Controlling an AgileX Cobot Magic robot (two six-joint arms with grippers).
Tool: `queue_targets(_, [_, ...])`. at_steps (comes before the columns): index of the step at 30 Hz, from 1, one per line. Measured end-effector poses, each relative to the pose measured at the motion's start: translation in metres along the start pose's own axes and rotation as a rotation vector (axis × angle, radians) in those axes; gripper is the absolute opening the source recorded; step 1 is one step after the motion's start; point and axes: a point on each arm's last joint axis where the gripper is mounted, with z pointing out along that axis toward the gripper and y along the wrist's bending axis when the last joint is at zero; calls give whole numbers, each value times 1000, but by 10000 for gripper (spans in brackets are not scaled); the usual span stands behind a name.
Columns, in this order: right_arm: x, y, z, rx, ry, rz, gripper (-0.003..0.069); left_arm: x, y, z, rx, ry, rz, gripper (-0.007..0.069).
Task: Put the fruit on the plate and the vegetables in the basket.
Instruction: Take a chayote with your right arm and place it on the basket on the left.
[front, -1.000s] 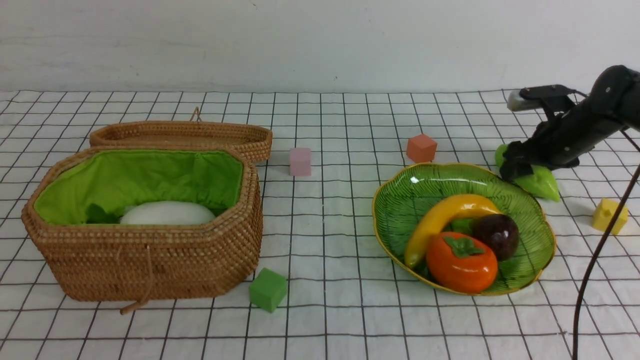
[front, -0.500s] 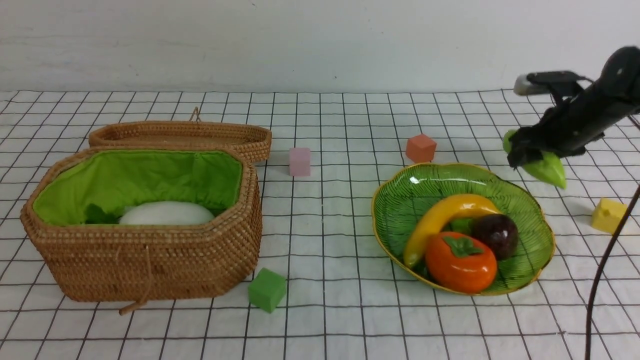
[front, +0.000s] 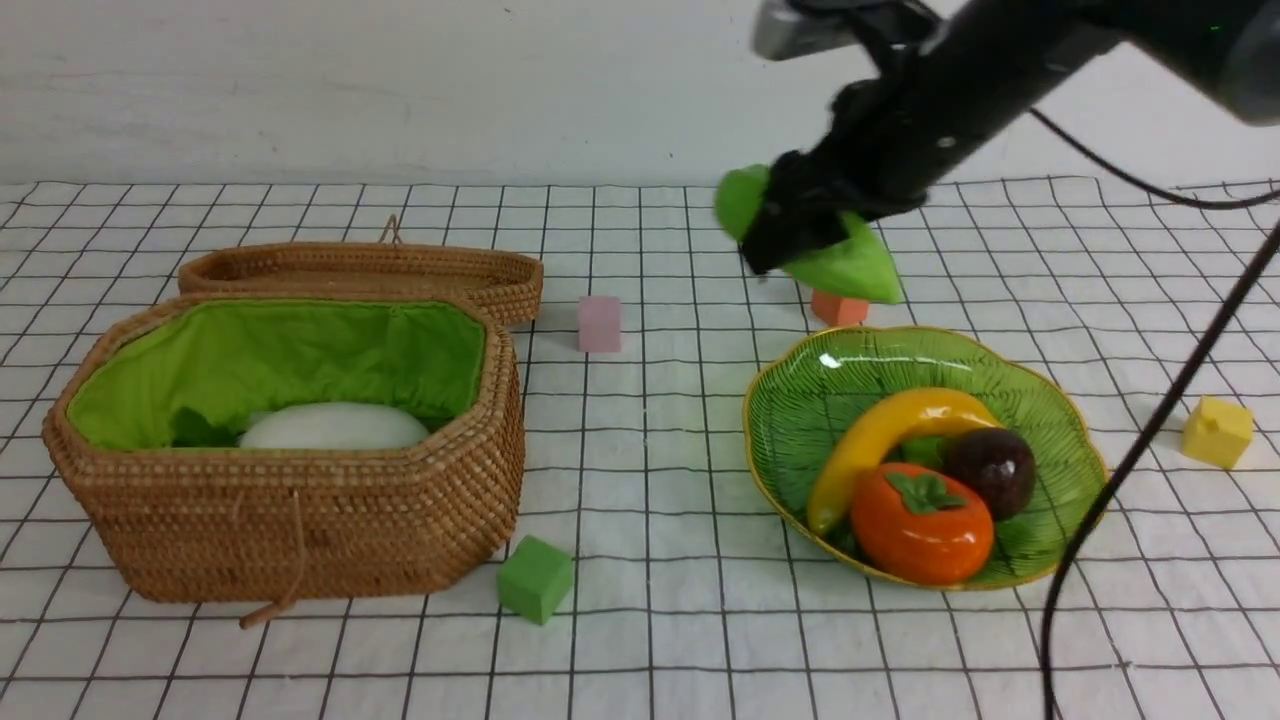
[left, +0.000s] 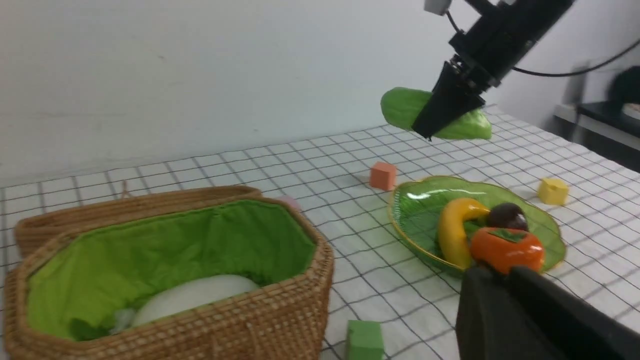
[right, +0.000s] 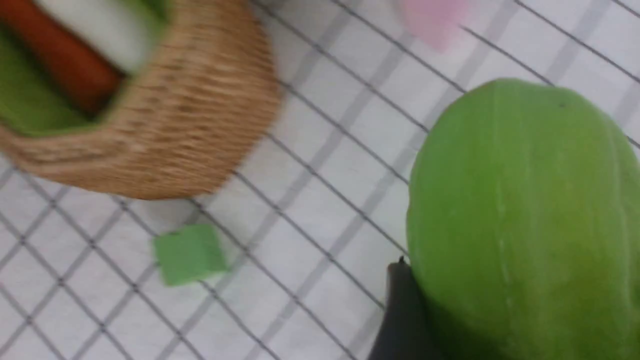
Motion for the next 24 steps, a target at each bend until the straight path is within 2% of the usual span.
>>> queue_targets(2, [-12,42,14,-44,-44,-74,466,-1,4,0,-44,-7,-10,39])
queue_targets(3, [-13,47,15,-48,-49,-82,466,0,5,0,-49,-6,-19,39])
queue_targets(4, [-22,82,26,-82,-101,-139,466,0,9,0,-97,-2,-27,39])
queue_targets(5, [-26,101,31,-98,-136,-170,466,0,11,-1,-121,3,-35,39])
queue_targets(11, [-39,175,64,-124,-346,-317,466,3,18,-2,-200,30,-65,43])
queue_targets(15, [-40,194,95,-86,-455,-391,466,4,18,-2,-205,33,-67,43])
queue_targets(21, [-36,190,133,-27,-517,-383,472,4,19,-2,-206,33,-66,43])
queue_targets(22, [-36,189,135,-22,-523,-381,486,4,19,-2,-206,33,-66,43])
queue_targets(24, [-35,188,138,-18,-525,-379,576,4,18,-2,-206,33,-67,43])
